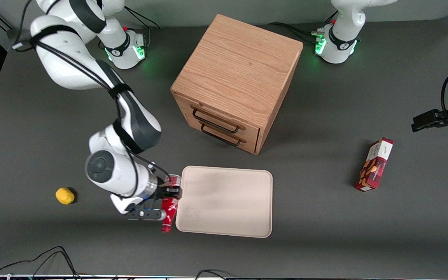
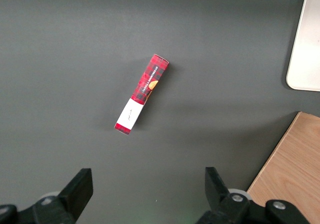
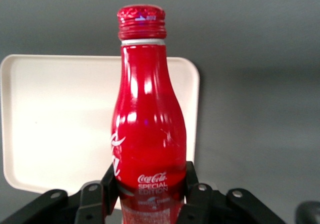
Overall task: Place coke bottle on tray
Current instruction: 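Lift the bottle and carry it over the cream tray, then lower the bottle onto the tray and open the right gripper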
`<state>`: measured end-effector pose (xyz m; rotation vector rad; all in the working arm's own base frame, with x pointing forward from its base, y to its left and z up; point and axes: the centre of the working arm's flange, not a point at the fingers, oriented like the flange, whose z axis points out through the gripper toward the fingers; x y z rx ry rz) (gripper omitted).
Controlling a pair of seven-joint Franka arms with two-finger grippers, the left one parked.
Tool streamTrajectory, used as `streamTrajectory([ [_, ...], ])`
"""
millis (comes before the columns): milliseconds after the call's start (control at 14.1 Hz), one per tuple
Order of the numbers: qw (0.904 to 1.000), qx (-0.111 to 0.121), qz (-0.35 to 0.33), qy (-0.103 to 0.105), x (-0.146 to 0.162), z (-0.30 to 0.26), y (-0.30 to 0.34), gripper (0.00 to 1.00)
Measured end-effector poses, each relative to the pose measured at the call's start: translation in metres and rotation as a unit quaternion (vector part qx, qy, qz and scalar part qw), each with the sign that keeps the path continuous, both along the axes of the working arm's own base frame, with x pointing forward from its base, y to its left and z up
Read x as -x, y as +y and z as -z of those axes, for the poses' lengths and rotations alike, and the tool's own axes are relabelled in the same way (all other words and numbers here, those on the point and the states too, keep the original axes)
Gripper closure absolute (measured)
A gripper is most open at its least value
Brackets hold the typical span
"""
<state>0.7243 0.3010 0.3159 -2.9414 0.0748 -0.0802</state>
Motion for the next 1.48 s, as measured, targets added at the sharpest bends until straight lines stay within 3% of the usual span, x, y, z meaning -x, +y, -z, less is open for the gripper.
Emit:
streamTrajectory([
  [424, 0.9996, -0.013, 0.025, 0.005, 0.004, 0.084, 0.026, 0.46],
  [919, 0.9993, -0.008, 0.034, -0.012, 0.0, 0.12, 0.019, 0.44],
  [1202, 0.9989, -0.008, 0.037, -0.026, 0.001, 0.125, 0.022, 0.04],
  [1485, 0.9988, -0.006, 0.038, -0.032, 0.0, 0.125, 0.022, 0.0],
])
